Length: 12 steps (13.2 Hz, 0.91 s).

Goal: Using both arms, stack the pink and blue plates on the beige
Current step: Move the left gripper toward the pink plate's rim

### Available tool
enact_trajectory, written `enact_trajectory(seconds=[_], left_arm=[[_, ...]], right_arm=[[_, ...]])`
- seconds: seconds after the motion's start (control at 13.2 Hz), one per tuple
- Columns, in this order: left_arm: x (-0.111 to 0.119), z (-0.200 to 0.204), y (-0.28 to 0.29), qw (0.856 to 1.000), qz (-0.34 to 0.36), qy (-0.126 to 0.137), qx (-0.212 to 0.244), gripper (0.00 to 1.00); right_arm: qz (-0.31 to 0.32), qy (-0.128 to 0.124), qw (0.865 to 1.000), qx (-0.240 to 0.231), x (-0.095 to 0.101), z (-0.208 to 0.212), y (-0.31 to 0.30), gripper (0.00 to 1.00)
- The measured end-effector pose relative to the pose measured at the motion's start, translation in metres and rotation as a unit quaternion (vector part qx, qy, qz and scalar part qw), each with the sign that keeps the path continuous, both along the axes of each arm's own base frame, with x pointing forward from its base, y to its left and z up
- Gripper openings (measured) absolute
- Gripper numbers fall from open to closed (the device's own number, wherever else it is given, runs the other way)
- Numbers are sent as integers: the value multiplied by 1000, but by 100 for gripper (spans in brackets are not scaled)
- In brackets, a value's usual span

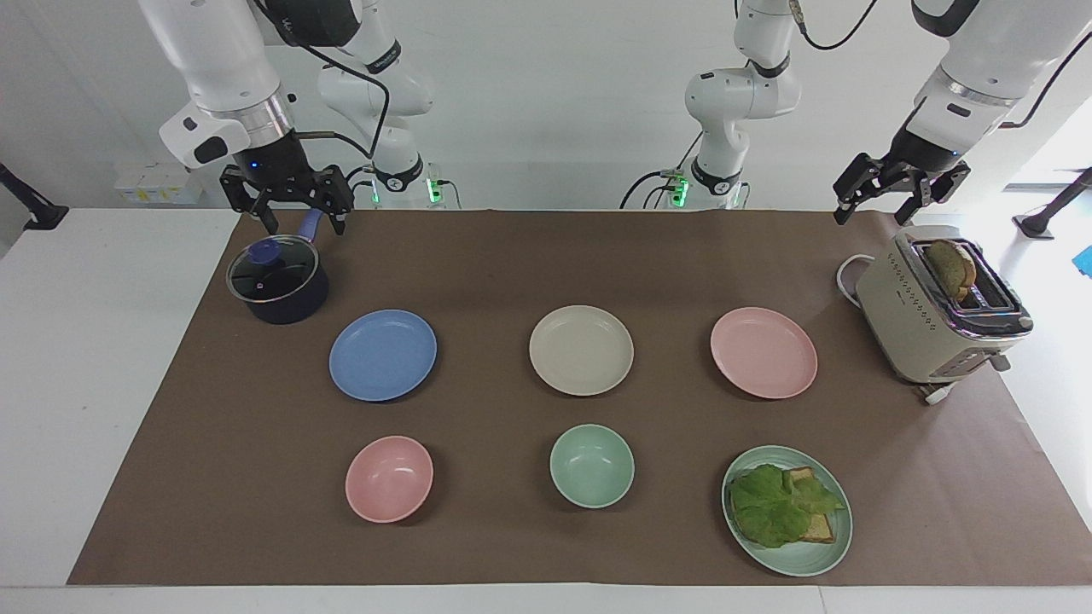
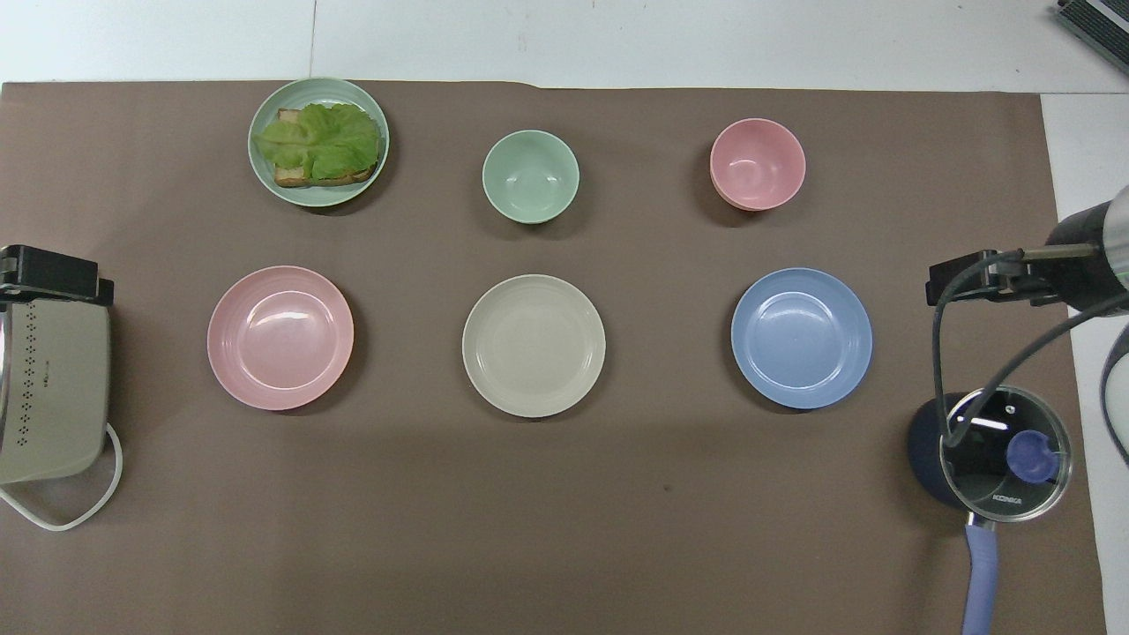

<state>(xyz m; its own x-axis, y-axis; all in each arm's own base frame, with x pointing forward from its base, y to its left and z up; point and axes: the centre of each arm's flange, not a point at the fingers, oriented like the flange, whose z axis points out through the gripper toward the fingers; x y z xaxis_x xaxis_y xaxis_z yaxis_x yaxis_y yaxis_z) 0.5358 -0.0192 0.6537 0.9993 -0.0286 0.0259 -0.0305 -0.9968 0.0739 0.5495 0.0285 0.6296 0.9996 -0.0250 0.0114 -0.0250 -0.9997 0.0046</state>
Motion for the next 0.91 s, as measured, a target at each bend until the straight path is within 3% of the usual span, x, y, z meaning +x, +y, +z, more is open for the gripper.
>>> enact_trajectory(seconds=[0.53, 0.68, 0.91], left_arm=[[-1, -8, 1, 999, -33, 11, 18, 100], [7, -42, 6, 999, -28, 17, 19, 100], [21, -127, 20, 1000, -13, 15, 19, 100]], right_arm=[[-2, 0, 1000, 0, 0, 0, -2, 100], [-2, 0, 1000, 0, 0, 0, -2, 100], [-3, 0, 1000, 0, 0, 0, -4, 100]])
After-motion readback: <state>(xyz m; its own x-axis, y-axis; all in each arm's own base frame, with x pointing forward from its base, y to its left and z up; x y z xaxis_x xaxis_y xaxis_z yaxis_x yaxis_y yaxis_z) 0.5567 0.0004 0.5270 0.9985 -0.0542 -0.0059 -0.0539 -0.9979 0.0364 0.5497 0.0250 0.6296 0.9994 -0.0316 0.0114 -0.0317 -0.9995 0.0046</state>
